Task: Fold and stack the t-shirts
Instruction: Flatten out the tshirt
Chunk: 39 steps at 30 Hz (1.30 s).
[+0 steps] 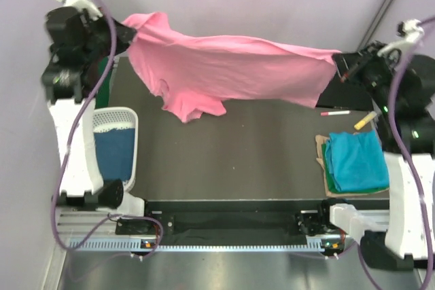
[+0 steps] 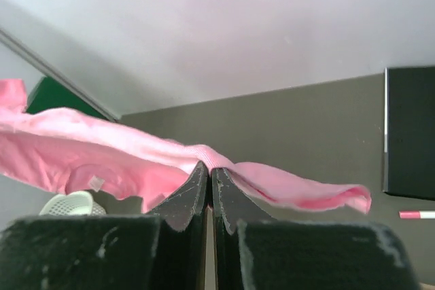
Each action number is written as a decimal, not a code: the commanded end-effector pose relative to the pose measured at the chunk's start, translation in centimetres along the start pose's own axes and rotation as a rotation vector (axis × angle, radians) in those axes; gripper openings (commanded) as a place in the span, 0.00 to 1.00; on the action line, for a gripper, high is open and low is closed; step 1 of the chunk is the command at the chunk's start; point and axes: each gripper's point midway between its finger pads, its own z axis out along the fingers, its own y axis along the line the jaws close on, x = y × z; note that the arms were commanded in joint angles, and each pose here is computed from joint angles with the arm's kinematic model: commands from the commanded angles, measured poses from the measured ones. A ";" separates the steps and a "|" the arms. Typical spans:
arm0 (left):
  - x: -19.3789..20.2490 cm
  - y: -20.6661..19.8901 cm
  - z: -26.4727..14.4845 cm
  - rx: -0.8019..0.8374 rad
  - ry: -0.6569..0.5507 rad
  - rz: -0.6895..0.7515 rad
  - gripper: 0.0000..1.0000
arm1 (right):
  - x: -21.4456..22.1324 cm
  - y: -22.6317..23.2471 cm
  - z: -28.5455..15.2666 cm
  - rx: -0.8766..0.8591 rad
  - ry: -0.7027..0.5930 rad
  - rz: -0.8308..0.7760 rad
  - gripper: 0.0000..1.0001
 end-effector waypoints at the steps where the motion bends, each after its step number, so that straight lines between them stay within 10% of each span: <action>1: -4.1 -4.2 -12.1 0.055 -0.234 0.106 0.00 | -1.8 1.9 -7.3 -0.018 -0.109 -0.028 0.00; 8: -2.8 -6.6 -22.6 0.137 -0.371 0.144 0.00 | -3.2 3.8 -16.9 -0.035 -0.259 -0.092 0.00; 15: -2.6 -6.5 -23.6 0.132 -0.389 0.141 0.00 | -2.3 2.2 -17.5 0.032 -0.270 -0.105 0.00; 31: 7.1 3.4 3.1 0.001 0.135 0.024 0.00 | 9.4 -7.5 0.3 0.159 0.004 -0.044 0.00; 39: 10.1 7.1 10.7 -0.049 0.199 0.038 0.00 | 13.9 -11.6 7.8 0.196 0.104 -0.079 0.00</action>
